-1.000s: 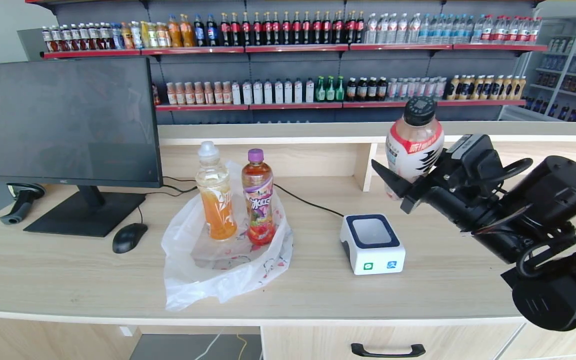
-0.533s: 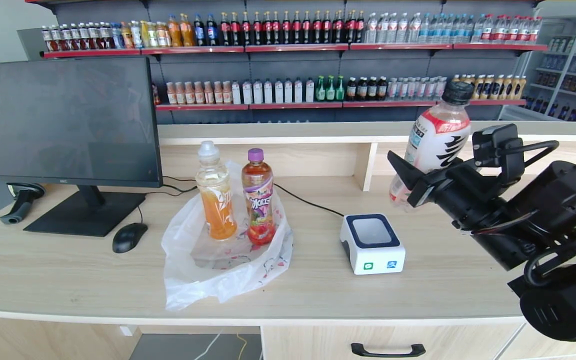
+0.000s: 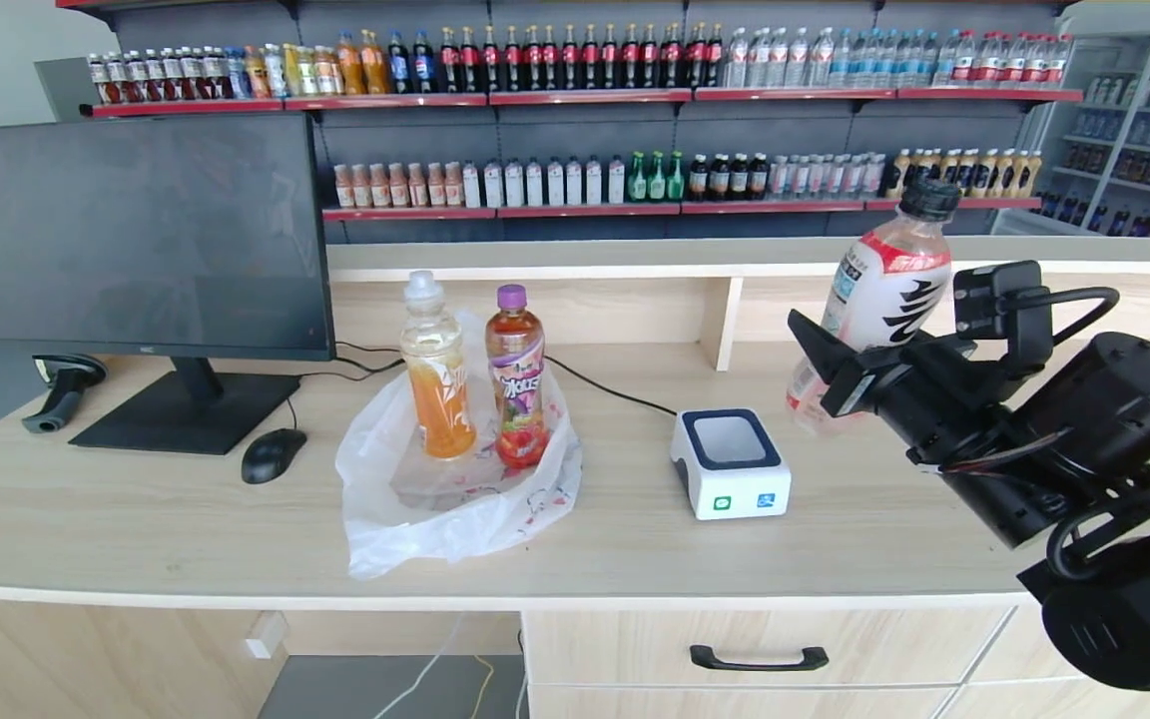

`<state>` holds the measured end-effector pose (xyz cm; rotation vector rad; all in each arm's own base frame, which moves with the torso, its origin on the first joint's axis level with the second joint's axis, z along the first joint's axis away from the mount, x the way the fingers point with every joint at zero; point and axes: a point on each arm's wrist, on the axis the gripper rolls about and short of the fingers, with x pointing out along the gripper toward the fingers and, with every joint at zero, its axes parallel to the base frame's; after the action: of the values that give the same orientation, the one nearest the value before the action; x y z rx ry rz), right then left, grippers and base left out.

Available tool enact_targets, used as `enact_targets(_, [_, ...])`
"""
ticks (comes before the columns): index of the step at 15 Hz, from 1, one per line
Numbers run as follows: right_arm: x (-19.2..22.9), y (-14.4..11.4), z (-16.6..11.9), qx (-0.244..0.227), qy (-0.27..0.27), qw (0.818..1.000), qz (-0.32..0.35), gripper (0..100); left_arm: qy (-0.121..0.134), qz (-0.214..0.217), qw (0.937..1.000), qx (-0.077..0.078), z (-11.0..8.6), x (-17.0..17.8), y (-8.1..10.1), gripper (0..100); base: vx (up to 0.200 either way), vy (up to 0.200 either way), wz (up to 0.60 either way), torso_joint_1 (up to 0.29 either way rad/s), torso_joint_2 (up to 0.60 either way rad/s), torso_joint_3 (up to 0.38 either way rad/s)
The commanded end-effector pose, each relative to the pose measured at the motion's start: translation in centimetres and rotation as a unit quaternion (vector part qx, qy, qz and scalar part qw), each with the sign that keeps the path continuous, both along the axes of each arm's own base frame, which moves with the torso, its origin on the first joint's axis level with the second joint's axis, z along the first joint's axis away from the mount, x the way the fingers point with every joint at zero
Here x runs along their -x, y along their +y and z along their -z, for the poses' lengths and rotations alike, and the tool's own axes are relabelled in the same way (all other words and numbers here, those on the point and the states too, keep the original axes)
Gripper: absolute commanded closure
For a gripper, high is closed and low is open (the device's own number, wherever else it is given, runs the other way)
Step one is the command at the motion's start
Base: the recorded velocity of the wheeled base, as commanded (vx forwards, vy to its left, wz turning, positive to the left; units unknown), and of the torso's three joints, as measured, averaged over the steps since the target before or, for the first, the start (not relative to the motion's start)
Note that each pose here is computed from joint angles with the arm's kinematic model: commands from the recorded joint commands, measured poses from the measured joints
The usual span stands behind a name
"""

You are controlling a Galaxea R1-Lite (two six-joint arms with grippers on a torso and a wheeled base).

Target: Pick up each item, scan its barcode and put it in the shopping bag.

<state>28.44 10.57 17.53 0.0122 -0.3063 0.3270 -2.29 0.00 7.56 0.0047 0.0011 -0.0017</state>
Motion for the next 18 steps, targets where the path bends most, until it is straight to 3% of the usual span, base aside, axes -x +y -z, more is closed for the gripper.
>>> enact_targets(1, [-0.3, 0.0, 0.3, -0.002, 0.005, 1.0, 0.001, 100, -0.001, 0.0, 1.0, 0.001, 0.0, 0.0, 0.0, 0, 0.0, 0.2, 0.0, -0.007, 0.0, 0.007])
enact_targets(11, [0.6, -0.4, 0.6, -0.004, 0.017, 1.0, 0.001, 100, -0.001, 0.0, 1.0, 0.001, 0.0, 0.0, 0.0, 0, 0.0, 0.2, 0.0, 0.002, 0.0, 0.001])
enact_targets(15, [0.8, -0.5, 0.8, -0.002, 0.022, 1.0, 0.001, 100, -0.001, 0.0, 1.0, 0.0, 0.0, 0.0, 0.0, 0, 0.0, 0.0, 0.0, 0.0, 0.0, 0.0])
enact_targets(18, [1.0, -0.5, 0.4, -0.004, 0.016, 1.0, 0.0, 100, 0.0, 0.0, 1.0, 0.0, 0.0, 0.0, 0.0, 0, 0.0, 0.0, 0.6, -0.001, 0.0, 0.004])
